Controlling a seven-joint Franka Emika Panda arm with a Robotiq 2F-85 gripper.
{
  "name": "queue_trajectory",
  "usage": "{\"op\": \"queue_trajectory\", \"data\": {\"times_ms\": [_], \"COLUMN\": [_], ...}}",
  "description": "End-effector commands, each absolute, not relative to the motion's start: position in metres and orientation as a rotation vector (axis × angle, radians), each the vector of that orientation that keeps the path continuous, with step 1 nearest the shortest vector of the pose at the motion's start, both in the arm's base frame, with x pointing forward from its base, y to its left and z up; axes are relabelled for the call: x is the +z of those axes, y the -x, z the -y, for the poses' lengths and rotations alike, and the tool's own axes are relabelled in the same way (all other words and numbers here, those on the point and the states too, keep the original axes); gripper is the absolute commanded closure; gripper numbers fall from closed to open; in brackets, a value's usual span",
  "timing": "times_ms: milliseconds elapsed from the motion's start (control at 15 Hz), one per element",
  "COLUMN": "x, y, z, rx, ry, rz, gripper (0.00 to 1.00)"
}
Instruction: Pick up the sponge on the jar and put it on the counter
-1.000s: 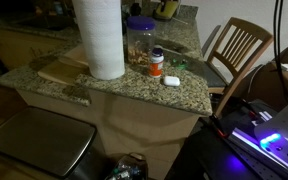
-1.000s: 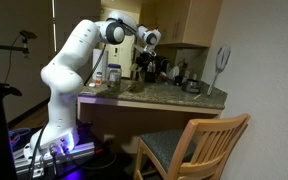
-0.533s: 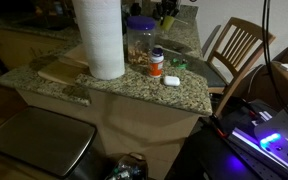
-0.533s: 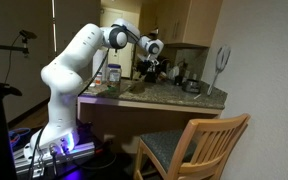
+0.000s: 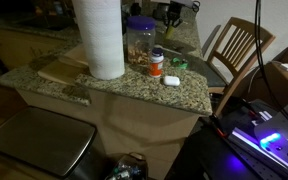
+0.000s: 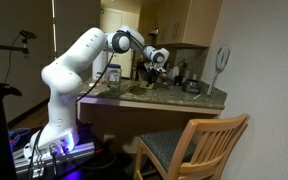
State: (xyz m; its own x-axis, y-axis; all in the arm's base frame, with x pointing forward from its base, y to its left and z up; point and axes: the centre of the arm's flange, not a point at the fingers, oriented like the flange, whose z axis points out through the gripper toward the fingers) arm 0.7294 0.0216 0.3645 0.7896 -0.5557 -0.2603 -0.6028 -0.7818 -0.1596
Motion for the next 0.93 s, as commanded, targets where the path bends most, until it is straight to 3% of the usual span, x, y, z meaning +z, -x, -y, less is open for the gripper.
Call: {"op": "queue_trajectory", "data": {"times_ms": [0, 67, 133, 200, 533, 733, 867], "x": [0.338, 0.335, 0.338, 0.345, 0.39, 0.447, 0.489], "y": [-0.723, -0.72, -0.718, -0.713, -0.684, -0.66, -0.645], "z": [-0.009, -0.008, -0.009, -0.013, -0.027, -0.039, -0.046], "rx": [0.304, 0.312, 0.34, 0.388, 0.518, 0.442, 0.334], "ry": [2.746, 2.746, 2.744, 2.749, 2.837, 2.898, 2.91], "rz": [-1.063, -1.092, -1.105, -1.122, -1.145, -1.19, -1.173], "gripper": [0.96, 0.96, 0.73, 0.6, 0.25, 0.06, 0.0]}}
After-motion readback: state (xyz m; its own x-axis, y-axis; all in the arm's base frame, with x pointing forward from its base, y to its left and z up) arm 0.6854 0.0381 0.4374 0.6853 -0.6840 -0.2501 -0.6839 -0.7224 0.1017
